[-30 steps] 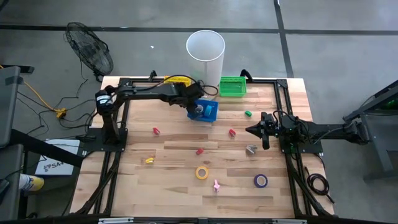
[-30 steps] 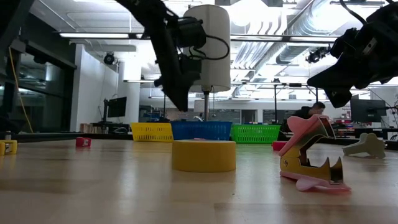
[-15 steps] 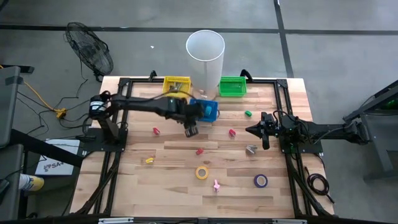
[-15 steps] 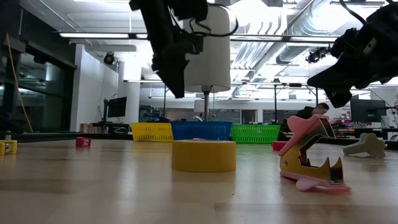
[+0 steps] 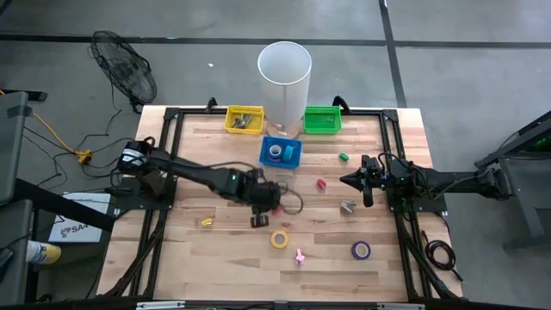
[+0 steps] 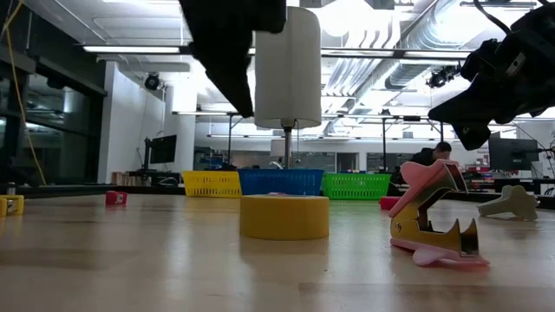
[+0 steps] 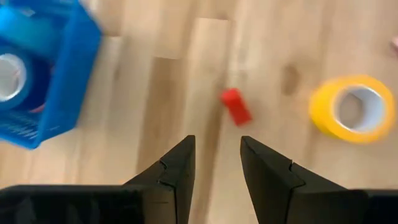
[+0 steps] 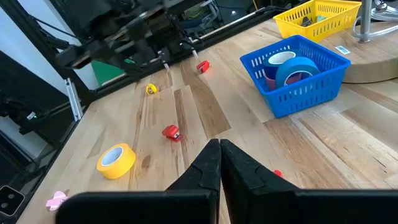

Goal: Pick and place Stapler, Stapler remover, tape
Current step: Put the yellow tape into the blue basket

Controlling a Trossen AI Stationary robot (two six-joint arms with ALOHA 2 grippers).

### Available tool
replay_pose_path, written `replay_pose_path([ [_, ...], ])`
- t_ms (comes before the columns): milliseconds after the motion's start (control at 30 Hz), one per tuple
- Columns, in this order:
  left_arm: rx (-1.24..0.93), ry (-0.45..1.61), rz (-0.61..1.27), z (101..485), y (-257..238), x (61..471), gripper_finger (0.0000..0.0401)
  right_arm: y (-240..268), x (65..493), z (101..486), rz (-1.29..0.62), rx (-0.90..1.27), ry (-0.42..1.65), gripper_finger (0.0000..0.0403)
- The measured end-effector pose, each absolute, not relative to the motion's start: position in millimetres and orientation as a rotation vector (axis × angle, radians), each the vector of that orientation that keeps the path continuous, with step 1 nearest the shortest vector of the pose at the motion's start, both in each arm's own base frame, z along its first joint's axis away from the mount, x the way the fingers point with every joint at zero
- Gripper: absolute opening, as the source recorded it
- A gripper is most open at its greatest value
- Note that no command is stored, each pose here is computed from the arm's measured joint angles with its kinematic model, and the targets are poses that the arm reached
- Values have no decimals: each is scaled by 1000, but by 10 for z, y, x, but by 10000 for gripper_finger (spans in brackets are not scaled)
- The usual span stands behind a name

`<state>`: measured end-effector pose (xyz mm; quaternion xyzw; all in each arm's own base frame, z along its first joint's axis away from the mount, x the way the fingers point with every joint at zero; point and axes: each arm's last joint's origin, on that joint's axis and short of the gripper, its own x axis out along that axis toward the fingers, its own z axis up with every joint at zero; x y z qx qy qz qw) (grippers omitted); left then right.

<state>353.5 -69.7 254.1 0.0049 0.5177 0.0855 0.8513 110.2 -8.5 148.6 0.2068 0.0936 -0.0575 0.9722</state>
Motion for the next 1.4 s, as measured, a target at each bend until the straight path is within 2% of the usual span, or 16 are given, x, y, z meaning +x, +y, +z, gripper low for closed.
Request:
replay_pose_path([
  [233, 82, 1070, 96, 2544, -973, 3490, 124, -85, 1102, 1487, -116, 417, 189, 0],
  [433, -15, 997, 89, 2487, -1080, 3608, 124, -85, 1102, 1486, -116, 417, 189, 0],
  [733, -208, 1047, 100, 2180, -1159, 3762, 124, -85, 1106, 1478, -117, 418, 197, 0],
  [1000, -213, 1083, 118, 1912, -1190, 3863, 126, -86, 1111, 1467, -120, 418, 209, 0],
  [1100, -199, 1086, 128, 1896, -1187, 3863, 143, -86, 1112, 1465, -121, 418, 211, 0],
  [1233, -166, 1094, 114, 1852, -1190, 3875, 188, -86, 1114, 1462, -121, 418, 215, 0],
  [1400, -115, 1102, 27, 1862, -1204, 3879, 233, -86, 1114, 1463, -121, 418, 215, 0],
])
